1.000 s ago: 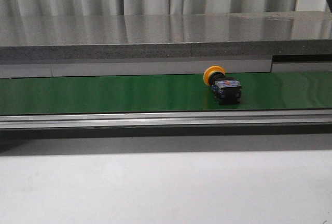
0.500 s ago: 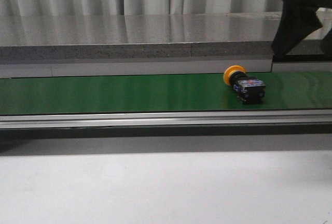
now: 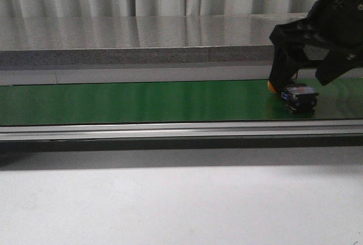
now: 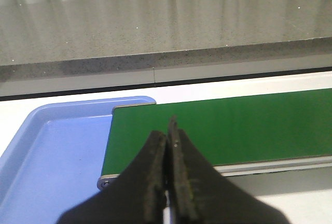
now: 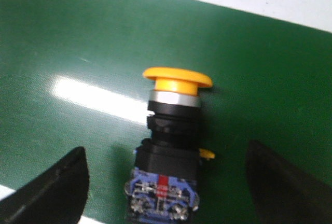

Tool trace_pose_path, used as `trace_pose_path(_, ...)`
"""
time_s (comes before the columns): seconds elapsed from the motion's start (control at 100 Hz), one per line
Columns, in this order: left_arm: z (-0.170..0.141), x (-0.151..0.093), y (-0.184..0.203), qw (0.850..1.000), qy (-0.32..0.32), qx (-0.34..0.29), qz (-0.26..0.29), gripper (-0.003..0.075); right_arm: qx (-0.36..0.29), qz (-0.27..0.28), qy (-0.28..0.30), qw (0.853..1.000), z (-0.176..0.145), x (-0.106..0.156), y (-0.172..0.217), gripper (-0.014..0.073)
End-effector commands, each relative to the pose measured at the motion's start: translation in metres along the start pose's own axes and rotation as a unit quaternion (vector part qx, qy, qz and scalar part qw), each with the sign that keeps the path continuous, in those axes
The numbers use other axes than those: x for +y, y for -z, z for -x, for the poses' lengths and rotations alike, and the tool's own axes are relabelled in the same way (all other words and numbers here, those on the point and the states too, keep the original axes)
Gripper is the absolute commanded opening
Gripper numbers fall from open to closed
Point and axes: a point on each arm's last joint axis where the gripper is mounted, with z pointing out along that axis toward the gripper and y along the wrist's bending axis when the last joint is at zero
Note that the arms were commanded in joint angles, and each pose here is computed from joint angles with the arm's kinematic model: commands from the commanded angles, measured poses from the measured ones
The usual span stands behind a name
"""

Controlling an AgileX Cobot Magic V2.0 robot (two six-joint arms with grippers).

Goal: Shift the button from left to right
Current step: 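Lower the open right gripper onto the button on the belt, then close the right gripper on the button and lift it off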

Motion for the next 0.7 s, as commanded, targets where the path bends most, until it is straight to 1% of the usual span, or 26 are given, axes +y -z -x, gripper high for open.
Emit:
trace_pose_path(0.0, 0.014, 0.001, 0.002, 0.999, 0.006, -0.045, 0.001, -0.002, -0.048, -0.006, 0.013, 0.999, 0.016, 0.001, 0.011, 0.055)
trace_pose_path(0.15, 0.014, 0.001, 0.002, 0.999, 0.006, -0.045, 0.001, -0.002, -0.034, -0.005, 0.013, 0.999, 0.014, 0.001, 0.006, 0.0364)
trace_pose_path(0.19, 0.014, 0.001, 0.002, 0.999, 0.006, -0.045, 0.001, -0.002, -0.032, -0.004, 0.013, 0.999, 0.013, 0.001, 0.006, 0.0325)
trace_pose_path(0.23, 0.014, 0.001, 0.002, 0.999, 0.006, -0.045, 0.001, -0.002, -0.03, -0.004, 0.013, 0.999, 0.013, 0.001, 0.006, 0.0304)
trace_pose_path(0.38, 0.014, 0.001, 0.002, 0.999, 0.006, -0.045, 0.001, -0.002, -0.015, -0.001, 0.012, 1.0, 0.012, 0.001, 0.008, 0.0295)
trace_pose_path(0.5, 0.014, 0.001, 0.002, 0.999, 0.006, -0.045, 0.001, -0.002, -0.009, 0.002, 0.012, 1.0, 0.021, -0.001, 0.021, 0.0295)
trace_pose_path(0.61, 0.014, 0.001, 0.002, 0.999, 0.006, -0.045, 0.001, -0.002, -0.036, -0.008, 0.003, 0.999, 0.038, -0.012, 0.043, 0.0295)
trace_pose_path(0.69, 0.014, 0.001, 0.002, 0.999, 0.006, -0.045, 0.001, -0.002, -0.056, -0.026, -0.005, 0.998, 0.049, -0.027, 0.061, 0.0295)
